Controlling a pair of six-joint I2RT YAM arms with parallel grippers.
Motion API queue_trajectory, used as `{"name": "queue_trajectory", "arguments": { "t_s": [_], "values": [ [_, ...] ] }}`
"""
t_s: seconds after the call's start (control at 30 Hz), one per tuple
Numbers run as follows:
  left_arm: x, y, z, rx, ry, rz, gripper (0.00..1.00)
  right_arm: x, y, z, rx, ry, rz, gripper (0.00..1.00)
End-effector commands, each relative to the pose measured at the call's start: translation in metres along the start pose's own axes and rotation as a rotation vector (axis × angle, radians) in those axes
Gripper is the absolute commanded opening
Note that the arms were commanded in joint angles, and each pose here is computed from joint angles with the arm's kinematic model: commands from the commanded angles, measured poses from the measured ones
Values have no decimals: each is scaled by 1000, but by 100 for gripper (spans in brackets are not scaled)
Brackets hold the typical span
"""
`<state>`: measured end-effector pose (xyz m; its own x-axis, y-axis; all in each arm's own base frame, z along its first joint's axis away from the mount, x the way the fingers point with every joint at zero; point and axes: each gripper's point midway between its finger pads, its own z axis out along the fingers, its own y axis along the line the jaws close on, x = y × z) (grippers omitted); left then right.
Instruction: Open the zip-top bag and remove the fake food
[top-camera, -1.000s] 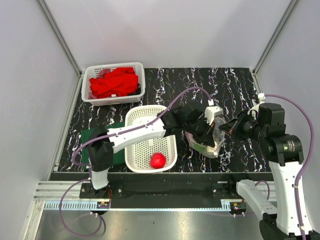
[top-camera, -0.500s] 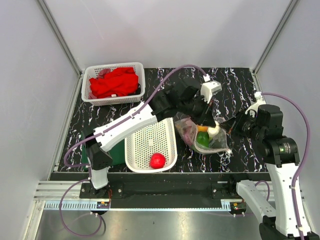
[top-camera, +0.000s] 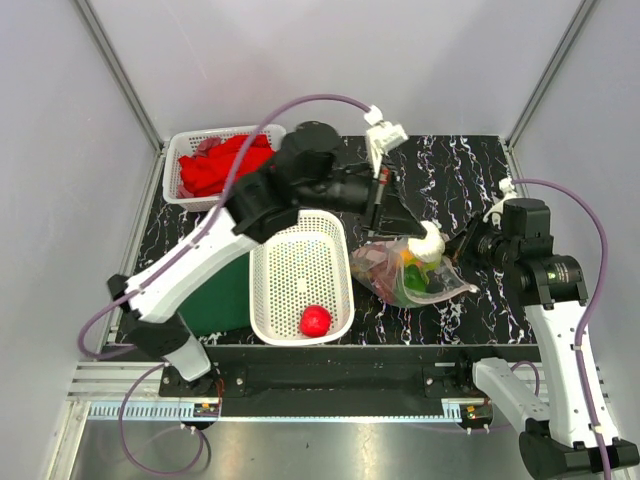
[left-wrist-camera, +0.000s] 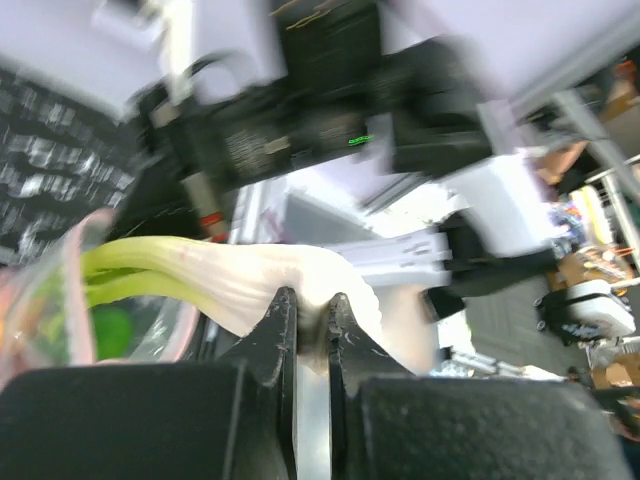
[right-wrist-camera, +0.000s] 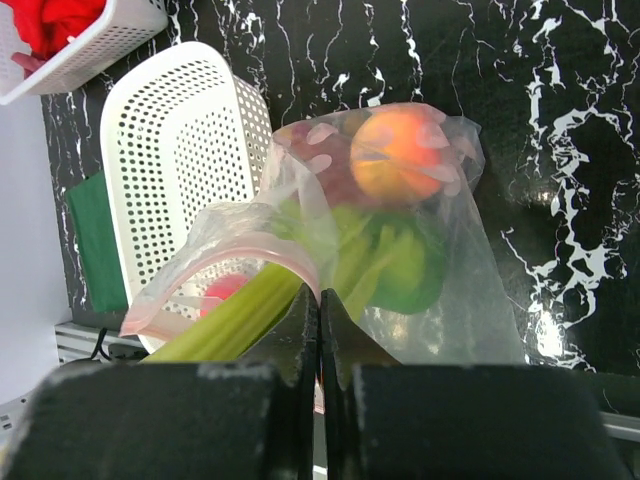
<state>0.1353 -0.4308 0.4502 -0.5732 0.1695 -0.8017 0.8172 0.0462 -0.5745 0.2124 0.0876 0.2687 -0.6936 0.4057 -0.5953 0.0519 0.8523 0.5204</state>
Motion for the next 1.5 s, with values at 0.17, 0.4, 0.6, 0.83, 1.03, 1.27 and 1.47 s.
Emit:
{"name": "queue_trajectory", "arguments": {
  "t_s": [0.17,0.4,0.6,0.83,1.03,1.27,1.47],
  "values": [
    [-69,-96,-83,128,-323,126,0,-13,-11,-4,102,-17,-4,0],
    [-66,-65,-152,-197,-437,200,0,-26,-10,-5,126,-33,-32,0],
    [-13,32,-197,-664,-401,176,0,-34,-6,-7,120,-47,-45,0],
    [41,92,-172,-702,-209,252,0,-43,-2,1,117,-26,-65,0],
    [90,130,-149,-663,-96,261,0,-45,-2,9,130,1,-51,0],
    [151,187,-148,-749,41,336,0,-48,-1,6,138,-6,-29,0],
    [197,214,-161,-809,101,374,0,-49,15,3,52,-4,-51,0]
  ]
}}
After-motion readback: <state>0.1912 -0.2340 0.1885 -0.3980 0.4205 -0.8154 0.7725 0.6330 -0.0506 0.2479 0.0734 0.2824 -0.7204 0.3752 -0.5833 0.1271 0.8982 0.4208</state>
